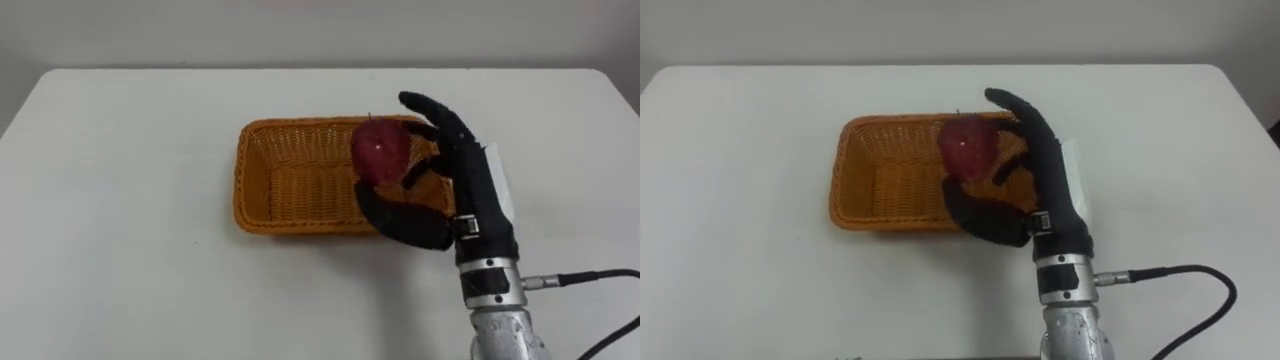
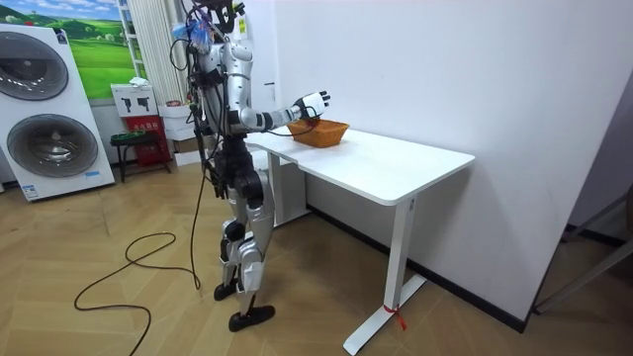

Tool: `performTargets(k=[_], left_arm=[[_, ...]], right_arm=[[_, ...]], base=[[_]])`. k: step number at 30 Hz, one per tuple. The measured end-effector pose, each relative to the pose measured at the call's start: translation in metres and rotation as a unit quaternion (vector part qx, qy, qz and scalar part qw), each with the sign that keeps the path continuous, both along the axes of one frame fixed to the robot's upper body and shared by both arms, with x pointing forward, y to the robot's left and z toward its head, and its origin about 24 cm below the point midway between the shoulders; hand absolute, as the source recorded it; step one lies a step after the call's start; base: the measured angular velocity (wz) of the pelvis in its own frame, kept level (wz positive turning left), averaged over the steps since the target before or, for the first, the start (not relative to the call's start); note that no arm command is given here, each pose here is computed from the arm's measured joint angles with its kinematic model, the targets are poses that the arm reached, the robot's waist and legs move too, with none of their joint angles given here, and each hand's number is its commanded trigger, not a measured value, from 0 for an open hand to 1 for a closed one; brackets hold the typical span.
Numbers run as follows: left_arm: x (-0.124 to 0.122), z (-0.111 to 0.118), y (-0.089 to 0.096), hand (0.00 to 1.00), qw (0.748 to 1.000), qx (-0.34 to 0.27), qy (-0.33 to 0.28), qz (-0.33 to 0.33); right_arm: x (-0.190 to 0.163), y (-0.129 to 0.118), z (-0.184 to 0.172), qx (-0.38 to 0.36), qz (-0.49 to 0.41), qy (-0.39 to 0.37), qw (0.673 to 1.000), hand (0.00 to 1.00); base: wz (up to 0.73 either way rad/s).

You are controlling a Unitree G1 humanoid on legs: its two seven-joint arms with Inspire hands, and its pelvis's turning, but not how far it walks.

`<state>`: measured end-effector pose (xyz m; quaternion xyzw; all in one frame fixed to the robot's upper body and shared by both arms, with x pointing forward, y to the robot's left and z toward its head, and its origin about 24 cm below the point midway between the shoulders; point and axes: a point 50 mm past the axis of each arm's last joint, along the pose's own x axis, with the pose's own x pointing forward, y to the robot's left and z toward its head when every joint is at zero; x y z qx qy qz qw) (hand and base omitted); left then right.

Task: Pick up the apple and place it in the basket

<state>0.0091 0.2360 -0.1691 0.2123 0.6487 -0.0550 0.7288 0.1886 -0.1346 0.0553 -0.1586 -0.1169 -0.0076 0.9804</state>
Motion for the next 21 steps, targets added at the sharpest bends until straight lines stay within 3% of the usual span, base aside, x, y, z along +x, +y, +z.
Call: performTargets(k=[16,21], left_arm=[[0.004,0.0,-0.002,0.0,1.0,-0.002,-0.003,-0.01],[-0.001,0.001,0.001,0.0,1.0,0.002,0.0,0.006]], right_arm=[[0.001,-0.002,-0.003,0.004,-0.009,0.016,1.0,0.0],[0.006,-0.024,0.004,-0.004,-0.069,-0.007,0.998,0.0]], base=[[0.05],[0.06]])
